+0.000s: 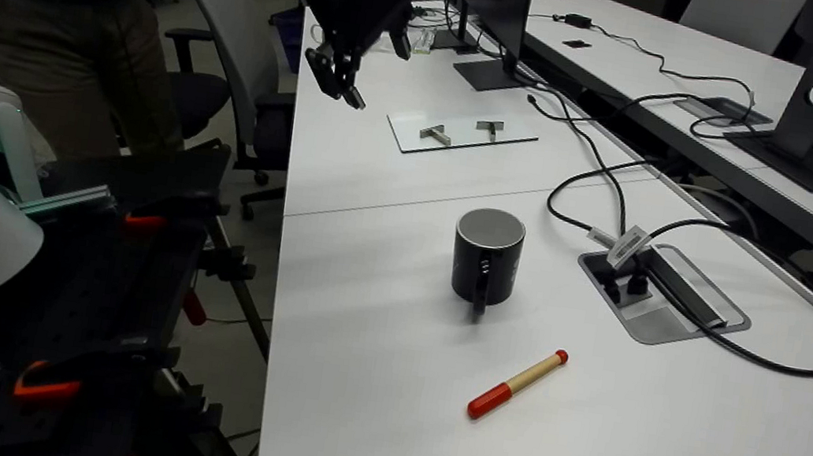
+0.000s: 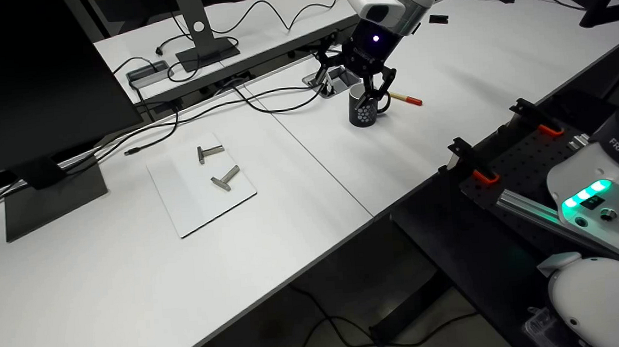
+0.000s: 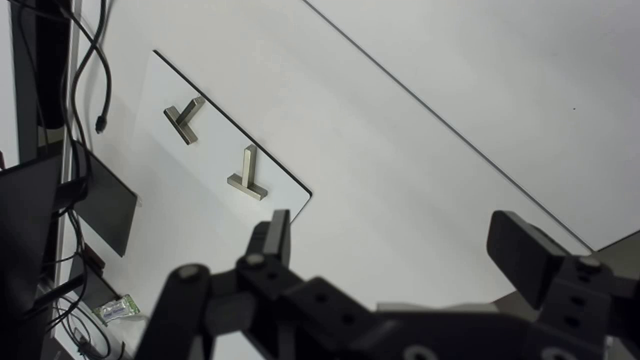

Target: Put the small bat inside the black mug

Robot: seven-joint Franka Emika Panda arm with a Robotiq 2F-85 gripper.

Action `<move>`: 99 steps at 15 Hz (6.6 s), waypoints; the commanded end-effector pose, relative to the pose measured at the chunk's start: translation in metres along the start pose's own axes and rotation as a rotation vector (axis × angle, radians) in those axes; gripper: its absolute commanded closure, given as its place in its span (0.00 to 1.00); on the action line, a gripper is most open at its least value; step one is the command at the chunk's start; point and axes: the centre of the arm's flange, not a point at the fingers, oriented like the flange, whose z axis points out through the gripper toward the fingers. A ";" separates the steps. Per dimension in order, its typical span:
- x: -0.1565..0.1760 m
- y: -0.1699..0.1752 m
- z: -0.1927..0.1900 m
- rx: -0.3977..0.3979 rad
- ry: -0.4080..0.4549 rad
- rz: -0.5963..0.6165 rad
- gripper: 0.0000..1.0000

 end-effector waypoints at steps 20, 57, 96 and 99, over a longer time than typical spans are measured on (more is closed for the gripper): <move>0.000 0.000 0.000 0.000 0.000 0.000 0.00; -0.034 -0.001 0.007 -0.033 -0.331 0.490 0.00; -0.165 0.005 0.012 -0.118 -1.036 1.443 0.00; -0.161 0.005 0.012 -0.145 -1.026 1.449 0.00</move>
